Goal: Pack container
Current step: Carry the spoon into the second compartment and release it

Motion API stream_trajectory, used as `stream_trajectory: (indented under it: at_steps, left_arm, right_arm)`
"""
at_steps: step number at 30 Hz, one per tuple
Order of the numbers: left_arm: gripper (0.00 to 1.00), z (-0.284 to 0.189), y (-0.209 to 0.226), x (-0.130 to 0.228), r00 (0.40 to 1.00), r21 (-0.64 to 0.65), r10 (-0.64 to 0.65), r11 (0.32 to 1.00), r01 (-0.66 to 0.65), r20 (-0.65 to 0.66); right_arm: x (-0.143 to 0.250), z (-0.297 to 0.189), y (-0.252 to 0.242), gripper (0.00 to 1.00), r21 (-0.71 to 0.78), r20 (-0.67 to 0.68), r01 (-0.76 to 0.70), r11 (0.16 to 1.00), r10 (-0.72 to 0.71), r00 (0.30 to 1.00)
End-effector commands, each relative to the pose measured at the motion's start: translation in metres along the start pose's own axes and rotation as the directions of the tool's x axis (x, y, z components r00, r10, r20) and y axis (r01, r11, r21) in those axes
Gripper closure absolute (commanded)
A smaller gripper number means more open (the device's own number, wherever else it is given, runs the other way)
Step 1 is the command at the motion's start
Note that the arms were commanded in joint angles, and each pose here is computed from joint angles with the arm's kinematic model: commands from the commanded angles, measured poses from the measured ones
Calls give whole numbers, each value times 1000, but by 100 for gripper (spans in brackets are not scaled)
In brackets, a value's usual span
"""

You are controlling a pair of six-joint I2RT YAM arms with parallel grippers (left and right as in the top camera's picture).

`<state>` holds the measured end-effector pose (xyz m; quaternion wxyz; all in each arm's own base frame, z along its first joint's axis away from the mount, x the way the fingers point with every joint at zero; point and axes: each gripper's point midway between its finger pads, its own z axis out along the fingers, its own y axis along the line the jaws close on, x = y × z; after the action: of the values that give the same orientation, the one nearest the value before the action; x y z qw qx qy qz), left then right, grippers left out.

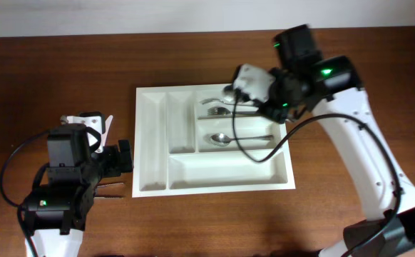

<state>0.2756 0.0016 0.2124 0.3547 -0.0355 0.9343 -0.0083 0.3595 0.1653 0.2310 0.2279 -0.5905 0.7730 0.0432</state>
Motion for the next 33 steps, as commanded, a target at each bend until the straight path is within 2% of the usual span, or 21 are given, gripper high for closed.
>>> stream_trajectory:
  at_steps: [1,9,20,23,27,28,30,33]
  left_arm:
    - [1,-5,-4,-7,1000,18,-6,1000,5,23]
    - [1,-5,-4,-7,1000,17,-6,1000,5,24]
    - [1,-5,-4,-7,1000,17,-6,1000,5,24]
    - [1,-5,-4,-7,1000,18,-6,1000,5,24]
    - [1,-5,-4,-7,1000,18,-6,1000,5,24]
    - [1,-5,-4,-7,1000,18,-6,1000,5,24]
    - [1,-5,-4,-7,1000,18,-6,1000,5,24]
    - [1,-5,-4,-7,1000,18,-6,1000,5,24]
  right_arm:
    - [-6,29,19,96,-91,-23,141,986,-143,989]
    - [16,104,30,96,-260,-123,95,961,-131,984]
    - [47,156,40,95,-346,-191,34,938,-106,976]
    - [56,158,39,89,-349,-202,13,937,-88,975]
    - [59,156,34,85,-348,-190,-9,937,-62,980]
    - [58,156,35,79,-353,-181,-13,936,-55,982]
    - [56,156,35,77,-360,-166,-18,933,-45,985]
    - [49,147,30,64,-328,-160,-52,943,-1,987]
